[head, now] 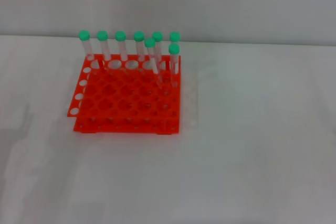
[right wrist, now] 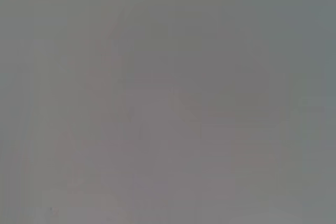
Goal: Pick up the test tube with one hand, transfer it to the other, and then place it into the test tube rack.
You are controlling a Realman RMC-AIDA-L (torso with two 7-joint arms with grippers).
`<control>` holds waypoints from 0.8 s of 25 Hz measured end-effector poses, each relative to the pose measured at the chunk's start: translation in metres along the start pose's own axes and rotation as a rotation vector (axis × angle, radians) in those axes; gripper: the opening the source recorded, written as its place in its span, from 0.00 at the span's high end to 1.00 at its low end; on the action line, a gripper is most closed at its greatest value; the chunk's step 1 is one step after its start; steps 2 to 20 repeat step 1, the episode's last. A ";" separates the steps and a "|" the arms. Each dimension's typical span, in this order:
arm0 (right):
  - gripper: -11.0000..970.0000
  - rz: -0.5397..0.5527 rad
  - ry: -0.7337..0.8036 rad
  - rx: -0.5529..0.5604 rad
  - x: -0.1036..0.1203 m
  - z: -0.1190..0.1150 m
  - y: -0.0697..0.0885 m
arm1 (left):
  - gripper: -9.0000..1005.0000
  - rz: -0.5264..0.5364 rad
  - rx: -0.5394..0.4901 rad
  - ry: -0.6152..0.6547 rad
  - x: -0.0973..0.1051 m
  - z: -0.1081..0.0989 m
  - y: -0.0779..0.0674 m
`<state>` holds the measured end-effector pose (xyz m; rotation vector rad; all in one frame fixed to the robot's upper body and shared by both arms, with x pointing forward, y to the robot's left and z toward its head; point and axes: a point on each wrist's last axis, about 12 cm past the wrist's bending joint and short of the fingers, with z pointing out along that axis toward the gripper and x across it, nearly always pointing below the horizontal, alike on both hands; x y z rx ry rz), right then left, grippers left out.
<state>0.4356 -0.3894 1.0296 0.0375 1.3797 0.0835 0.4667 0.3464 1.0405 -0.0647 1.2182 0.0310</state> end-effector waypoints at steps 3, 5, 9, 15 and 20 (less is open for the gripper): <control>0.12 -0.001 0.000 0.000 0.000 0.000 0.000 | 0.22 -0.001 0.000 0.003 0.000 0.001 0.000; 0.12 -0.001 0.000 0.000 0.000 0.000 0.000 | 0.22 -0.001 0.000 0.003 0.000 0.001 0.000; 0.12 -0.001 0.000 0.000 0.000 0.000 0.000 | 0.22 -0.001 0.000 0.003 0.000 0.001 0.000; 0.12 -0.001 0.000 0.000 0.000 0.000 0.000 | 0.22 -0.001 0.000 0.003 0.000 0.001 0.000; 0.12 -0.001 0.000 0.000 0.000 0.000 0.000 | 0.22 -0.001 0.000 0.003 0.000 0.001 0.000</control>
